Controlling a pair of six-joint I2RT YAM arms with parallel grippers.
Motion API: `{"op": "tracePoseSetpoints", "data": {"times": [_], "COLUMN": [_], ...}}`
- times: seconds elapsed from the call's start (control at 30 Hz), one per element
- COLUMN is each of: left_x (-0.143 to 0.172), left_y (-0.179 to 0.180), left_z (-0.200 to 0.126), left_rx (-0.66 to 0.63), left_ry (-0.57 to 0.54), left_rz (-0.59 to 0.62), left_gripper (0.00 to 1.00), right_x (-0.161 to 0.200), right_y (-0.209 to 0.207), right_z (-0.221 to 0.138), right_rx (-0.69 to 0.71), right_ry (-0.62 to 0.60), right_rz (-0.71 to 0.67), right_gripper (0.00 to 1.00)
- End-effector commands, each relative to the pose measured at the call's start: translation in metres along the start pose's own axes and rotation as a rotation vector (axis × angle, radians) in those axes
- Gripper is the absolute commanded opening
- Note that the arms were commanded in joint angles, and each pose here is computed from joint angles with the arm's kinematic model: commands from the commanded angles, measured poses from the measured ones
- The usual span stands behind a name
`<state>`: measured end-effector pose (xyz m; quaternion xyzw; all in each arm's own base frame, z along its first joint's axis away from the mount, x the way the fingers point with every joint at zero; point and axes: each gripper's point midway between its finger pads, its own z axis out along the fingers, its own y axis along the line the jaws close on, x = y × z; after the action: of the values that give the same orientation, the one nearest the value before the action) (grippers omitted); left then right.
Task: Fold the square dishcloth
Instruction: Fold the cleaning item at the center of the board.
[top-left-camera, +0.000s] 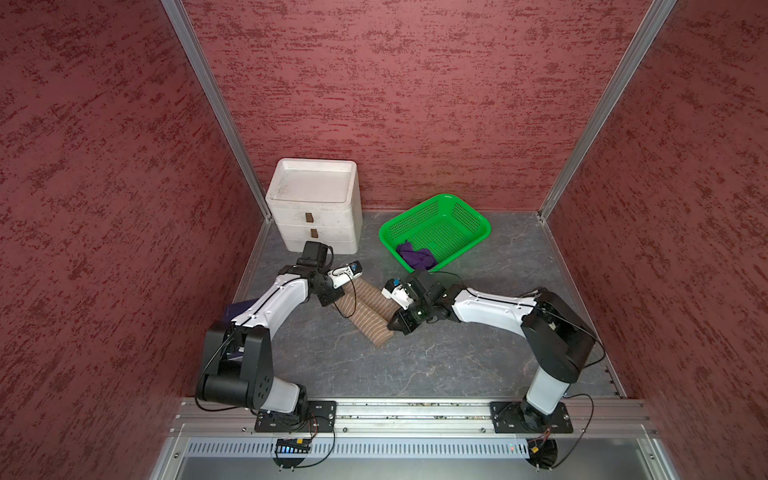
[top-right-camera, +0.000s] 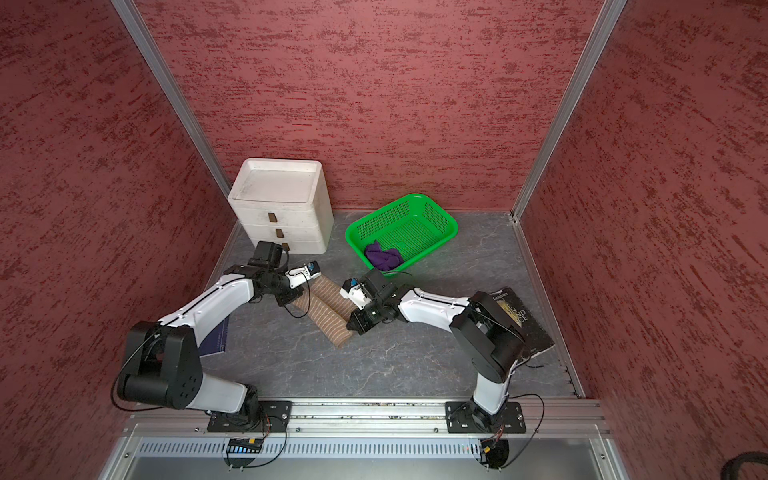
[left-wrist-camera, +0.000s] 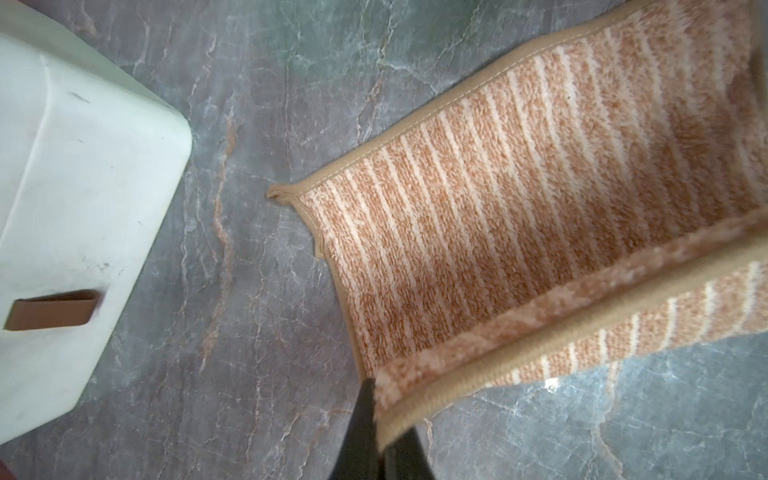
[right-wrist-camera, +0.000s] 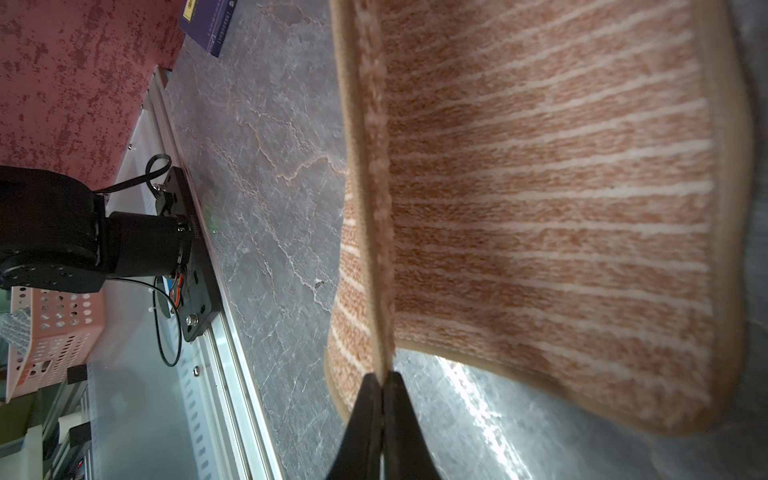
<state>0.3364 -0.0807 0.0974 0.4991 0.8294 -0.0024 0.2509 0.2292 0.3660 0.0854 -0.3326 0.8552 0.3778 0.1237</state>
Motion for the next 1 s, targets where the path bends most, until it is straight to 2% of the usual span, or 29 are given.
{"op": "tracePoseSetpoints", "data": {"times": [0.0, 0.4, 0.67, 0.8, 0.97], "left_x": [-0.019, -0.055, -0.061, -0.024, 0.059], "left_y": [0.021, 0.061, 0.037, 0.007, -0.067], "left_z": [-0.002, 0.061, 0.076, 0.056, 0.010], "left_rx": [-0.070, -0.201, -0.203, -0.096, 0.095], "left_ry": [-0.025, 0.039, 0.099, 0.208, 0.409], "left_rz": [-0.008, 0.008, 0.116, 0.112, 0.179], "left_gripper": [0.00, 0.00, 0.00, 0.00, 0.00], "right_x": [-0.007, -0.004, 0.013, 0.019, 0.039], "right_y": [-0.009, -0.076, -0.106, -0.079, -0.020], "right_z": [-0.018, -0.005, -0.008, -0.004, -0.004], "right_rx": [0.039, 0.209, 0.330, 0.262, 0.153], "right_ry": [-0.024, 0.041, 0.038, 0.011, 0.030], "right_rz": [0.017, 0.084, 0.136, 0.106, 0.018], "right_gripper": [0.00, 0.00, 0.00, 0.00, 0.00]}}
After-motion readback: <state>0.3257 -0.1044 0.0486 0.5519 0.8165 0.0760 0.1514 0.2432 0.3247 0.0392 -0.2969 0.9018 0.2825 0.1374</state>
